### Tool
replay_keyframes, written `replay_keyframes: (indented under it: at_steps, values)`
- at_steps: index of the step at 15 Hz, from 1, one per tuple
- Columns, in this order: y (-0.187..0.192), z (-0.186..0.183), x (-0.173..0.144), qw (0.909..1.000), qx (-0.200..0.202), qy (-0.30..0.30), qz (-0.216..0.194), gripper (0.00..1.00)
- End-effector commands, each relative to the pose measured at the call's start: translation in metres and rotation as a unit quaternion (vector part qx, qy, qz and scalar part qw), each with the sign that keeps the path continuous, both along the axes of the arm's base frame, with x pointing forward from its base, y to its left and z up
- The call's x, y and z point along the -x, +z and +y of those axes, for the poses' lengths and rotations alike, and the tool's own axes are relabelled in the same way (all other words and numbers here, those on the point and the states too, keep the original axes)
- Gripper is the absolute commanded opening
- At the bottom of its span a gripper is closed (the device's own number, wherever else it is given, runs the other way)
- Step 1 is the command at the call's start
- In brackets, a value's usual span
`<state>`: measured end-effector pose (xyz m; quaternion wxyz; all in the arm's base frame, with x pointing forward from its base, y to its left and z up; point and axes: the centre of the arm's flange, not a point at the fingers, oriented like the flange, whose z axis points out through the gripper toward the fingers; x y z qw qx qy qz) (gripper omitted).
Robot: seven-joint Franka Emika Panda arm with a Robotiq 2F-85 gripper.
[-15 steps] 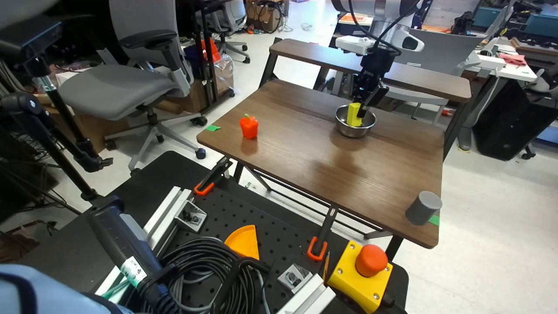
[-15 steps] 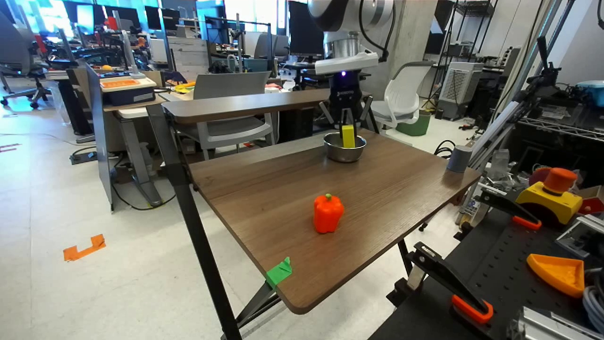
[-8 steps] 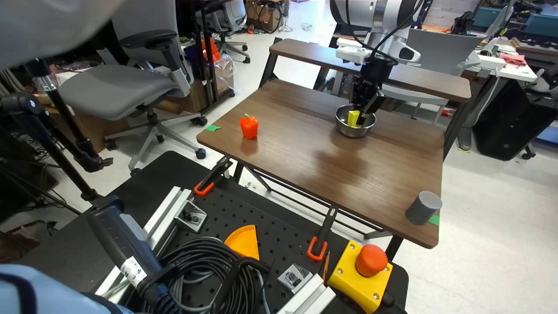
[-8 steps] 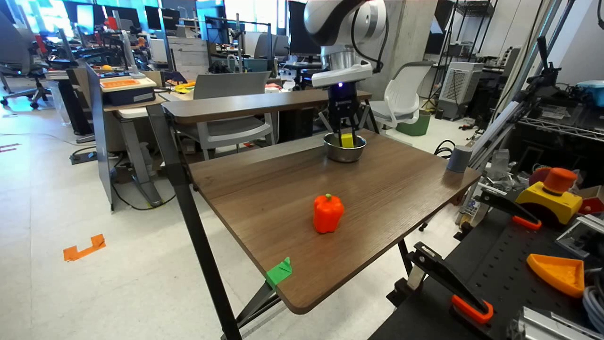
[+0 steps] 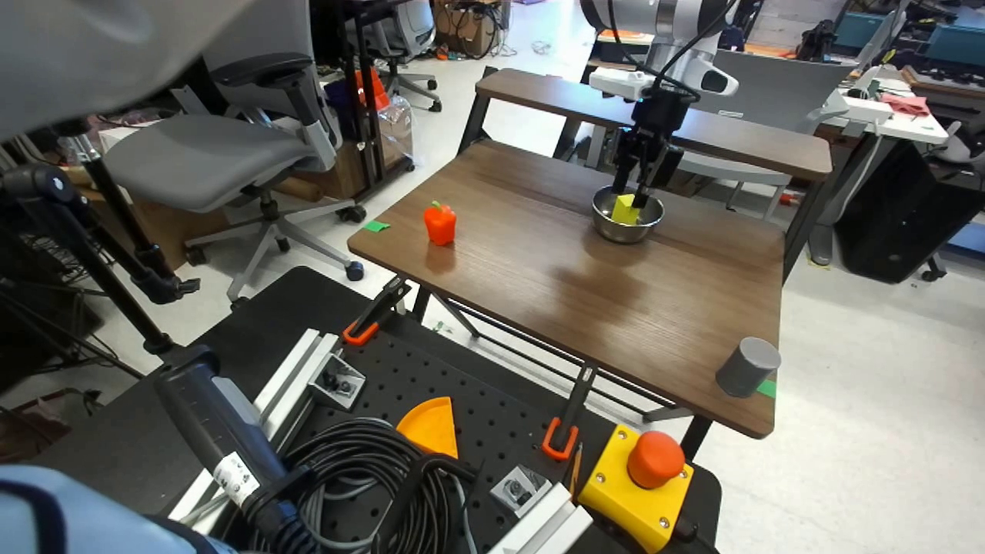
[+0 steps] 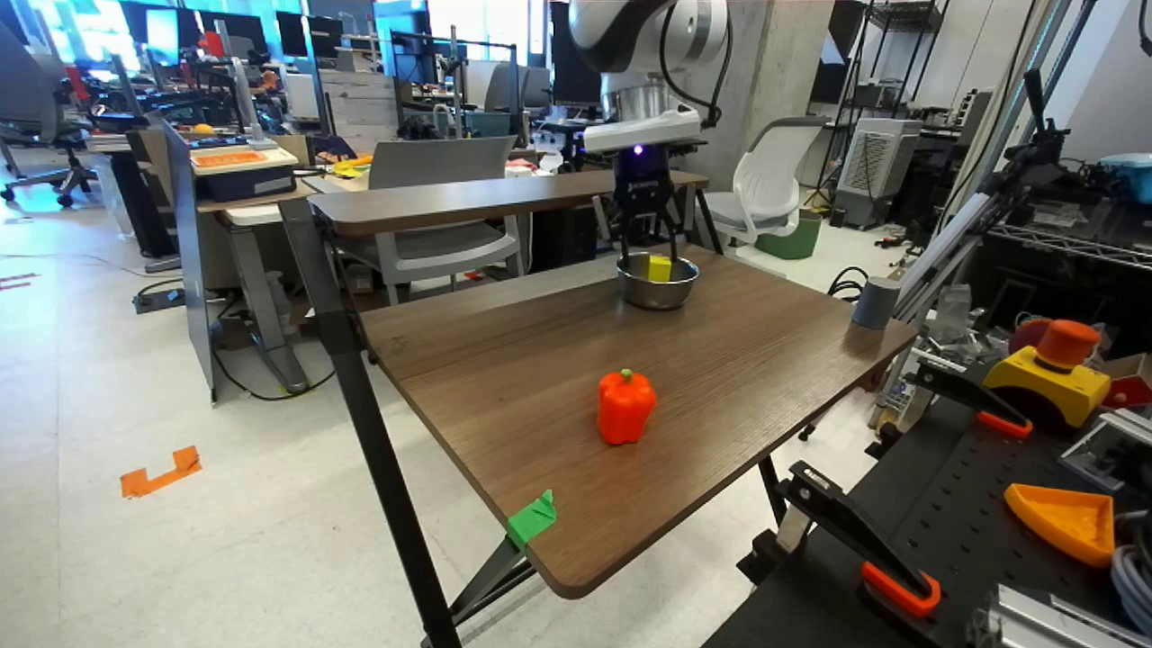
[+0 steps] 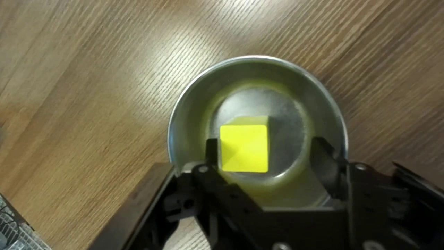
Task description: Put the yellow block inside the silver bowl
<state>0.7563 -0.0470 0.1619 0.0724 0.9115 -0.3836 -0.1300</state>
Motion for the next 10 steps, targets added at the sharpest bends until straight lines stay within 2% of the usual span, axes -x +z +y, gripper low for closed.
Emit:
replay_keyframes:
  at_steps: [1, 2, 3, 4, 7, 10]
  values:
    - [0.05, 0.019, 0.015, 0.9981, -0.047, 0.034, -0.021, 1.0]
    - [0.064, 0.025, 0.021, 0.9969, -0.056, 0.047, -0.029, 1.0]
    - [0.081, 0.031, 0.03, 0.9961, -0.056, 0.065, -0.016, 1.0]
    - [0.048, 0.023, -0.006, 0.9982, -0.032, 0.044, -0.025, 0.99]
    - [0.078, 0.032, -0.002, 0.9969, -0.042, 0.062, -0.027, 1.0]
    - [0.075, 0.032, 0.002, 0.9968, -0.043, 0.064, -0.02, 1.0]
